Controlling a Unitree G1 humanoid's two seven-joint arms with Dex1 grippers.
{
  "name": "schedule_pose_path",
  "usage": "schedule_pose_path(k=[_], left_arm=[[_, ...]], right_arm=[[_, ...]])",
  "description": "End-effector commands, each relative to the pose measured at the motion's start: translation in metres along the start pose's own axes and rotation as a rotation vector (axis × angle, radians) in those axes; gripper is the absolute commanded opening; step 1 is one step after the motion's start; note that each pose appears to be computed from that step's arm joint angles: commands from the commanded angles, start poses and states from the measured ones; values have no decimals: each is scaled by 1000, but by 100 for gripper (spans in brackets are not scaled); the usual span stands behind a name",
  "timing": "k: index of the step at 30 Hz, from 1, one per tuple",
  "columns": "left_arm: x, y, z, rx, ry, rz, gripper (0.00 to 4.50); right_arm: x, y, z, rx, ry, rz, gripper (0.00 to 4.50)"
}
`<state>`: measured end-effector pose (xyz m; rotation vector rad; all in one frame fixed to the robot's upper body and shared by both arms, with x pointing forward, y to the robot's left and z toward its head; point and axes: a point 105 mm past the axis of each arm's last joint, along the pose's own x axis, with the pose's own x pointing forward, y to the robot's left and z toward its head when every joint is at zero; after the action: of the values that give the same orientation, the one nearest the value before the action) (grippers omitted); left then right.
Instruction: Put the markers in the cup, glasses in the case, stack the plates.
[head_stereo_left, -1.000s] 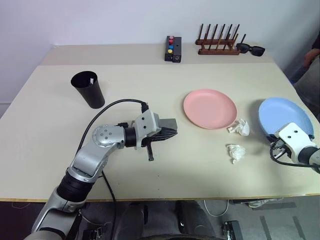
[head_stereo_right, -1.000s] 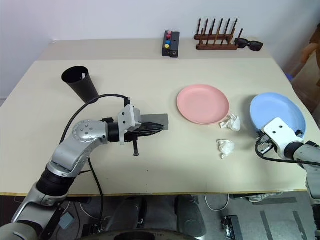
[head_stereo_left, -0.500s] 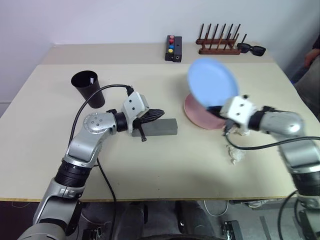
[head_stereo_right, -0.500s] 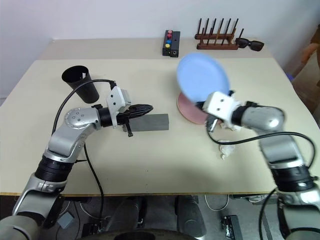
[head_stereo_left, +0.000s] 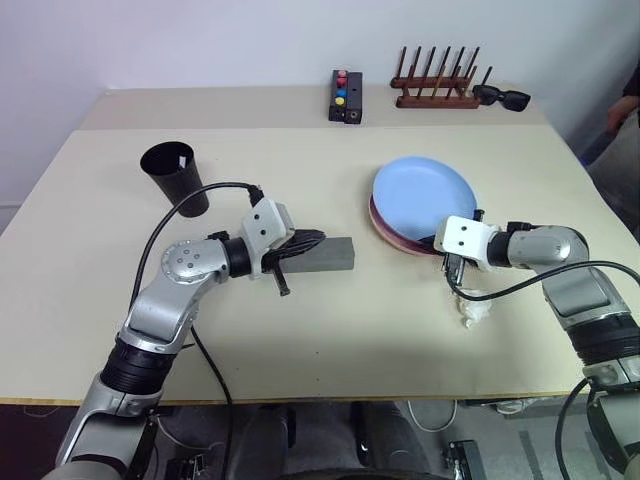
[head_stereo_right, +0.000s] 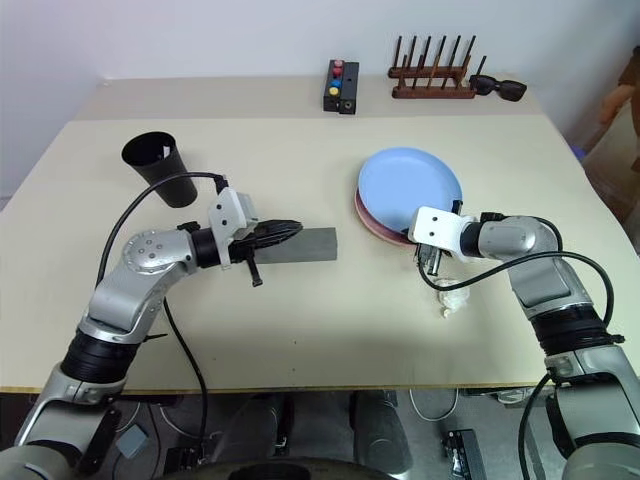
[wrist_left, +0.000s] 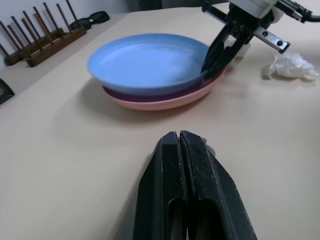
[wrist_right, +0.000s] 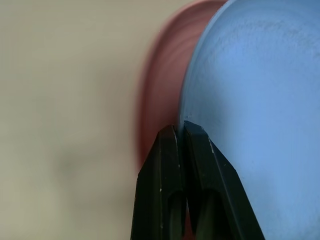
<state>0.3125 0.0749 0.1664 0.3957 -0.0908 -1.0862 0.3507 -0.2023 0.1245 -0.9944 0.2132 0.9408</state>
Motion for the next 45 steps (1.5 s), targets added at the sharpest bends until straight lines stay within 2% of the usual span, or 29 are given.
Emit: schedule_pose_path(k=[1,2,8,16,20,25,32,36,45], left_arm=[[1,-2,12,35,-35,-7,0],[2,-3,12,35,-36,-9,0],[3,-7,11,35,-32,-29,0],[7,-10,9,33,-35,-68,0],[10,-8,10,35,-40,-75,0],[10,-11,9,36,-39,-94,0],[12,-10,11,42,-47,-102,0],[11,-11,12,43,-48,-111,0],[7,-16,10,36,-28,-130,0]], right_arm=[[-8,-8,5,-43,-2,9,59],[-9,-8,6,-43,-6,9,86],[-23,-26,12,-99,-1,-86,383],[-66,-48,33,-59,-41,-242,383],[-83,-42,27,2,-8,-250,383],[-105,-26,4,150,37,-289,383],[-107,-11,-25,254,98,-276,383],[-95,-13,-40,398,40,-344,383],[-71,0,-69,519,82,-352,383]])
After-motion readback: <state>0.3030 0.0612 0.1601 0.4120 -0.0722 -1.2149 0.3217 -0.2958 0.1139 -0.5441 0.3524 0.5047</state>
